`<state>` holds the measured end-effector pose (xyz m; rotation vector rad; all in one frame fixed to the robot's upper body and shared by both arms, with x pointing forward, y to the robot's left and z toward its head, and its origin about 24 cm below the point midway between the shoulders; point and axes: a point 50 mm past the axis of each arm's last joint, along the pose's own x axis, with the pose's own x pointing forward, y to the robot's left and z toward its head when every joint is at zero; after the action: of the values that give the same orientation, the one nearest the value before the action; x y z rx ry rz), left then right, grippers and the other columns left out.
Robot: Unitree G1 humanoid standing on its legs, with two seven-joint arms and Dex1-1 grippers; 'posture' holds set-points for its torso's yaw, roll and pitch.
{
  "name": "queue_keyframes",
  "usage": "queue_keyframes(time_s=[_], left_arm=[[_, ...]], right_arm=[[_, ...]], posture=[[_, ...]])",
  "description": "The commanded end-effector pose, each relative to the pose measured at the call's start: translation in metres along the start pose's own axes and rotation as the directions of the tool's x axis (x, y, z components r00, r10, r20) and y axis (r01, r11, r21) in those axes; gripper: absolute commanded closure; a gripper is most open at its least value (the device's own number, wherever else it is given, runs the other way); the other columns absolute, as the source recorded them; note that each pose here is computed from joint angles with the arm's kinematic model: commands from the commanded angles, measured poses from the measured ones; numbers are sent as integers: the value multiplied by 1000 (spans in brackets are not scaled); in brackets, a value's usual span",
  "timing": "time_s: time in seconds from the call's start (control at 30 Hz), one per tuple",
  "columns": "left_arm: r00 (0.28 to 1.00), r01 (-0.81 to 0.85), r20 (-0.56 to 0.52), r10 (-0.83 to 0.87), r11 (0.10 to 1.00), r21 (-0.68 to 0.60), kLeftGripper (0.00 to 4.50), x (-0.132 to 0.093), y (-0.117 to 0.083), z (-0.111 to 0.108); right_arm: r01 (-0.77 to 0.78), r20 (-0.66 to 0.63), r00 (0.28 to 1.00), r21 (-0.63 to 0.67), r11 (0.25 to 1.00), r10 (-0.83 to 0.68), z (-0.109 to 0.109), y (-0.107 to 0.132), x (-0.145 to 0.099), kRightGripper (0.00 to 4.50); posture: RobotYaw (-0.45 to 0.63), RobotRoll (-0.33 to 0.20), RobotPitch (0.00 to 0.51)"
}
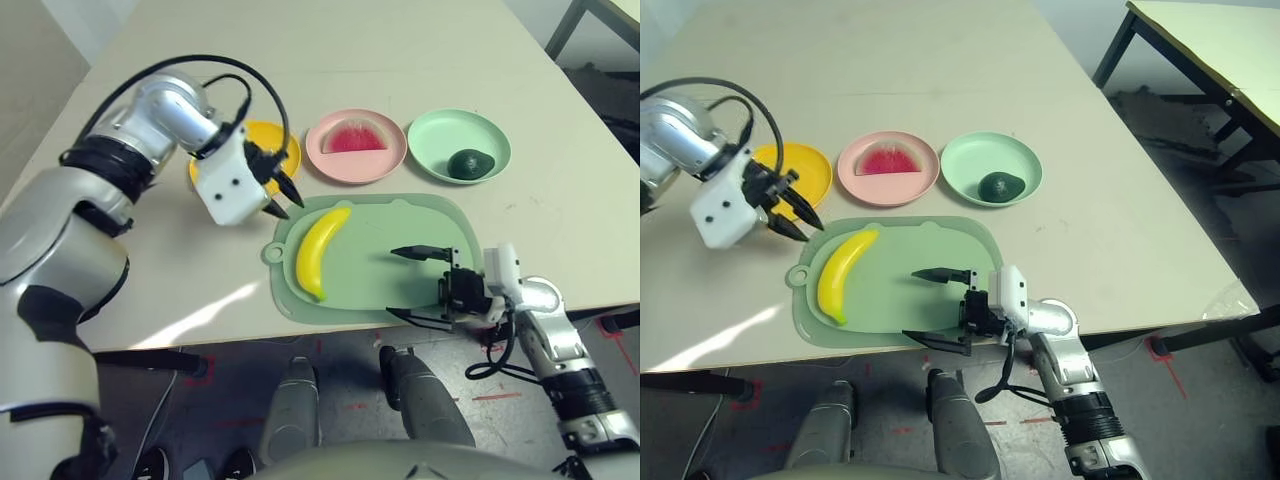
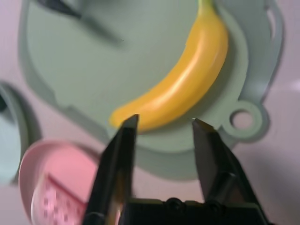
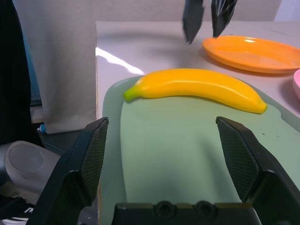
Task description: Place the fruits into color-matched plates.
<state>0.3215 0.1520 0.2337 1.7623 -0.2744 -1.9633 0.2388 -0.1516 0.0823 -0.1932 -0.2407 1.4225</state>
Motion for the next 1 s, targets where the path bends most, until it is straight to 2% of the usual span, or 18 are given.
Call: queue_keyframes(time_s=[0.03,0.13,0.63,0.73,0.93,0.97,1.0], left_arm=[[996,84,34,-86,994,71,950,17,-1,3],[992,110,49,-115,989,96,21,25,0,3],[972,203,90,-218,968,149,21,58,0,1],[964,236,96,-250,962,138,644,62,-4,1],[961,257,78,-264,962,89,2585,55,-11,-3],[964,251,69,-256,965,77,2802,52,-10,-4],[967,244,61,-248,968,66,2805,49,-10,-5]], right_arm=[[1,-14,1000,0,1000,-1,-2,4,-1,0],[13,-16,1000,-1,1000,-13,-2,5,-1,0],[51,-22,998,-11,999,-51,0,7,-2,0],[49,-22,999,-12,999,-50,1,6,-2,0],[37,-22,999,-16,999,-37,1,7,-2,0],[37,-21,999,-15,999,-37,1,7,-2,0],[36,-21,999,-15,999,-37,1,7,-2,0]], posture=[[-181,0,198],[-195,0,197],[-235,0,197],[-235,0,197],[-228,0,197],[-227,0,196],[-227,0,196]])
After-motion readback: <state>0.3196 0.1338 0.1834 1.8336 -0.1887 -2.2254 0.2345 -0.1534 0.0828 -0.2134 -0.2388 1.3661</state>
